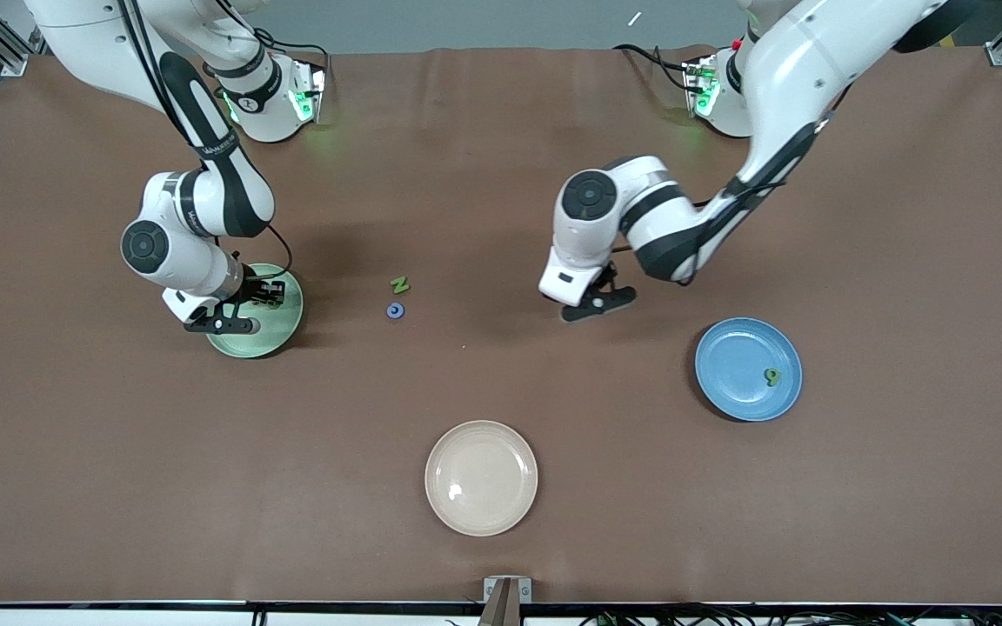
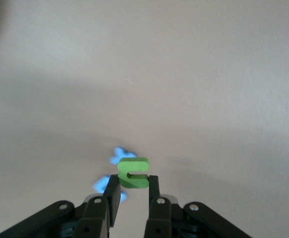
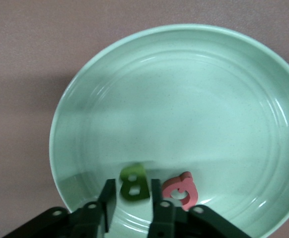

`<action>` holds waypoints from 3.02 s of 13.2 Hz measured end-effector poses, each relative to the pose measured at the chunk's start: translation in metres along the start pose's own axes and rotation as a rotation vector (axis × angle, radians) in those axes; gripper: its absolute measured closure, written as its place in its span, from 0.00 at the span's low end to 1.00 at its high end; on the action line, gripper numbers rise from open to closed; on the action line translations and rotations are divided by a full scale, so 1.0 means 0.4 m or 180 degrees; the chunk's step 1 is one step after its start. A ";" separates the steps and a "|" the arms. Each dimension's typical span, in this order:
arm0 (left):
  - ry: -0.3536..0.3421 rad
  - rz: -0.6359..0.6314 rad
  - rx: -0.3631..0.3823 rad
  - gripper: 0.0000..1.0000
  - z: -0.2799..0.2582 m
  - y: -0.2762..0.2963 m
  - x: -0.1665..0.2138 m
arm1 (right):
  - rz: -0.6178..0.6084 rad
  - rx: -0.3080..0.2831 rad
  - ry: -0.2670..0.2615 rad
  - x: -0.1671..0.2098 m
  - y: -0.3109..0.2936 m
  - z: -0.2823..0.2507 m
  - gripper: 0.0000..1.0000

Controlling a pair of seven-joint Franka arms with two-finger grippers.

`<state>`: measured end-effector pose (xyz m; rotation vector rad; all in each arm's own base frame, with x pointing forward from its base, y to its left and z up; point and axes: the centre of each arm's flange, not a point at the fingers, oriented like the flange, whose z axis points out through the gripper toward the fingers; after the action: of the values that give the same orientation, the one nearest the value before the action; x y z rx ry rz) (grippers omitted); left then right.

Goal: Sort upper and lower case letters into plates
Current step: 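Carry the n to the blue plate while the right gripper drops B, then open the left gripper over the blue plate while the right grasps c, then move the left gripper to the blue x while the right carries c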

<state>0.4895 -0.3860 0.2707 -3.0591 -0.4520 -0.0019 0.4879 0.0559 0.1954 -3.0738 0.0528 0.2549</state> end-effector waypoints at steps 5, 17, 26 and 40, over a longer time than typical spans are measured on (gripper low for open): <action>-0.0089 -0.0025 0.0062 0.73 -0.041 -0.232 0.236 | 0.0055 0.0003 0.0036 0.006 -0.044 -0.010 0.04; -0.0051 0.0400 0.0304 0.73 0.131 -0.589 0.425 | 0.0588 0.0036 0.0421 0.012 -0.535 0.027 0.03; -0.0186 0.0598 0.0286 0.73 0.233 -0.658 0.430 | 0.0663 0.0022 0.0452 -0.008 -0.578 0.082 0.26; 0.0080 0.1138 -0.0060 0.00 0.057 -0.372 0.300 | 0.0608 -0.0047 0.0372 -0.002 -0.564 0.072 0.66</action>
<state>0.5611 -0.2078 0.2561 -3.1060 0.1006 -0.0307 0.4912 0.2829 0.1793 -3.0965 0.3520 0.0837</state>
